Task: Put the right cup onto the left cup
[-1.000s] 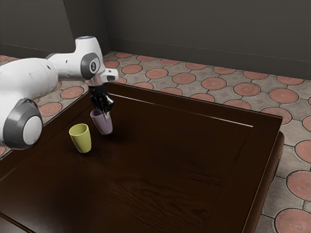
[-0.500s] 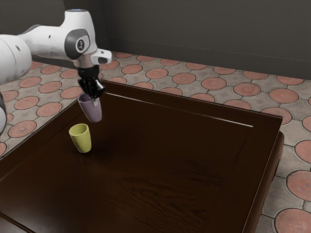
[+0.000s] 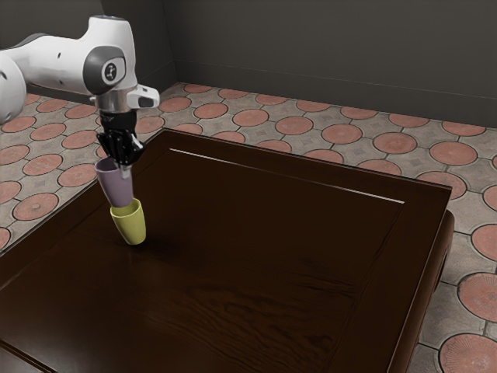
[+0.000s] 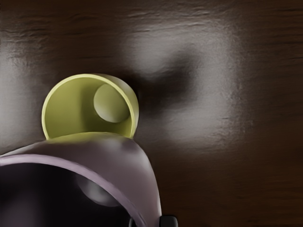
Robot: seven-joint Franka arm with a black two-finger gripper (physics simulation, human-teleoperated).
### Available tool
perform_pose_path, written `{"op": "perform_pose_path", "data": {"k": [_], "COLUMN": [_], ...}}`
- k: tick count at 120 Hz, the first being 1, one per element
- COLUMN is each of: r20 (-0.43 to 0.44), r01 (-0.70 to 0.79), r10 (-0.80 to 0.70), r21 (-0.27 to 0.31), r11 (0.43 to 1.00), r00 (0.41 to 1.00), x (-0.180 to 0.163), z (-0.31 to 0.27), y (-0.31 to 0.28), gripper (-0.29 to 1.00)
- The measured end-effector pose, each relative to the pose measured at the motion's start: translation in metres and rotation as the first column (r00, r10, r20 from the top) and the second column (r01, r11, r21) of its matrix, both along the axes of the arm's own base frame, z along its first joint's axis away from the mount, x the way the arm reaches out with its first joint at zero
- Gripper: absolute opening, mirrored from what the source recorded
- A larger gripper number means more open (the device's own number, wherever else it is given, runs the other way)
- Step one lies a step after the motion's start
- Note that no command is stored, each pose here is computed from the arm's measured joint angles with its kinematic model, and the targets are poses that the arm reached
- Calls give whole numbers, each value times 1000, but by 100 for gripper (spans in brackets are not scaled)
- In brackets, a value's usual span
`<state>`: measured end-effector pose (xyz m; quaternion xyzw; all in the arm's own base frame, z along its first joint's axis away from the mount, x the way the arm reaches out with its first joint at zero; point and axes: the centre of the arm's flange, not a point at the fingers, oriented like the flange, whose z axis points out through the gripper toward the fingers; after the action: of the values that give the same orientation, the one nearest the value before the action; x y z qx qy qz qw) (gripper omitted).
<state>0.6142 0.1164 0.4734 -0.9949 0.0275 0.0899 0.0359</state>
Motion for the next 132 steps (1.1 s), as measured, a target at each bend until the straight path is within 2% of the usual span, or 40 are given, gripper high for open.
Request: {"op": "perform_pose_path", "data": {"k": [67, 103, 120, 132], "r20": [-3, -24, -24, -8], "r01": [-67, -84, -107, -133], "r10": [67, 85, 107, 133], "r21": [45, 28, -8, -25], "r11": [997, 996, 994, 991], "r00": [998, 996, 994, 991], "x": [28, 42, 41, 35], "z": [-35, -81, -80, -57], "y": [22, 26, 21, 19], "gripper": [-8, -8, 22, 40]}}
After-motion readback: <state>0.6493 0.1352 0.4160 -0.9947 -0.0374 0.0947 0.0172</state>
